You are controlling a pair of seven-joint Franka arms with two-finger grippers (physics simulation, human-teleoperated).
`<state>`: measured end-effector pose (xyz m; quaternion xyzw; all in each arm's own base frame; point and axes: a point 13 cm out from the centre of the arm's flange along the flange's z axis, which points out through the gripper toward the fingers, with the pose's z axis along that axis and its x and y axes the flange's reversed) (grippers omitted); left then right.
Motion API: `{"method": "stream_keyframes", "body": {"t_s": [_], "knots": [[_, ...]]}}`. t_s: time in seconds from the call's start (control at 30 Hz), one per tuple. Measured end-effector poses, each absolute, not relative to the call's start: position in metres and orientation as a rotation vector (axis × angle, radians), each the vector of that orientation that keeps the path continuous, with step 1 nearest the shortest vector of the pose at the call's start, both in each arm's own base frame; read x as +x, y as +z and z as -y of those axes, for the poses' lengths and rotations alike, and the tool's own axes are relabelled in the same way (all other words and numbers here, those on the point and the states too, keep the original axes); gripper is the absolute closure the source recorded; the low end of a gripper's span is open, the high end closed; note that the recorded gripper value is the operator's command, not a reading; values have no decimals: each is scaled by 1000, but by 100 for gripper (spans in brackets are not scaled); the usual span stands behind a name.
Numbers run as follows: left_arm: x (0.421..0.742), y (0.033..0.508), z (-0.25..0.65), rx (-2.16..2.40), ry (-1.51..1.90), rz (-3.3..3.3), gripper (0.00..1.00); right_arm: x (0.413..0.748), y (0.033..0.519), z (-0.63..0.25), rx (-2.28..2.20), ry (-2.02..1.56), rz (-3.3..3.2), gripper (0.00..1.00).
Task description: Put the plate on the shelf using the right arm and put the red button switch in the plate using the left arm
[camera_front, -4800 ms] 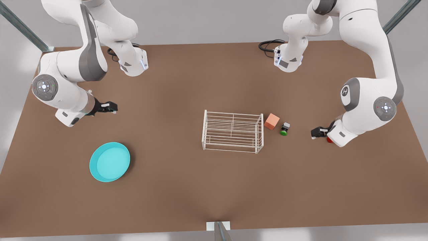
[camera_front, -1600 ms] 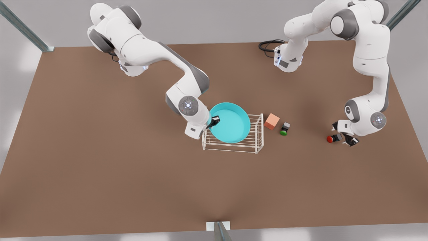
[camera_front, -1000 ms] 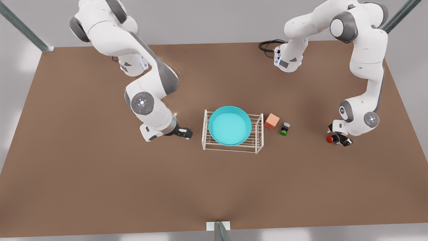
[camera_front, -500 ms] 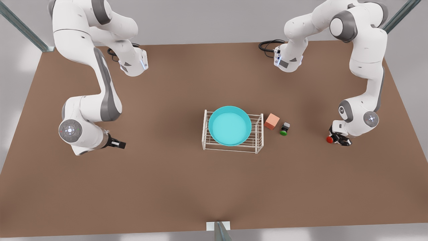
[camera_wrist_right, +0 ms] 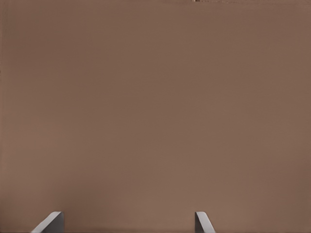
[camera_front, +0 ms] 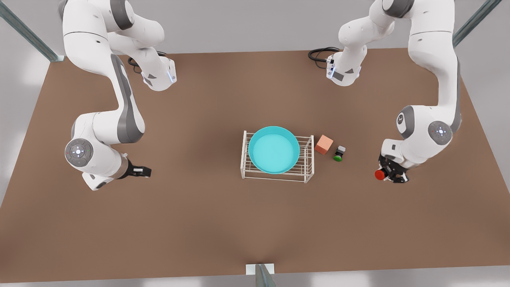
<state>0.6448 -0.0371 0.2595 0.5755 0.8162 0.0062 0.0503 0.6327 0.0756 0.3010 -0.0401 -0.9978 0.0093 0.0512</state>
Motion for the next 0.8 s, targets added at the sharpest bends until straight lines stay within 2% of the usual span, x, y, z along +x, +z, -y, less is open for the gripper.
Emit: {"method": "stream_keyframes", "body": {"t_s": [0.17,0.4,0.5,0.63,0.8], "knots": [[616,316,194,1809,-106,-2477,56,633,299,-75,-70,22,3036,0],[557,344,347,1673,-181,-2638,57,632,298,-78,-8,13,3031,0],[545,336,395,1558,-236,-2732,57,630,298,-79,12,12,3026,0],[535,300,448,1403,-273,-2870,57,628,297,-78,31,11,3016,0],[533,259,449,1183,-158,-3024,57,626,296,-78,49,10,3008,0]]}}
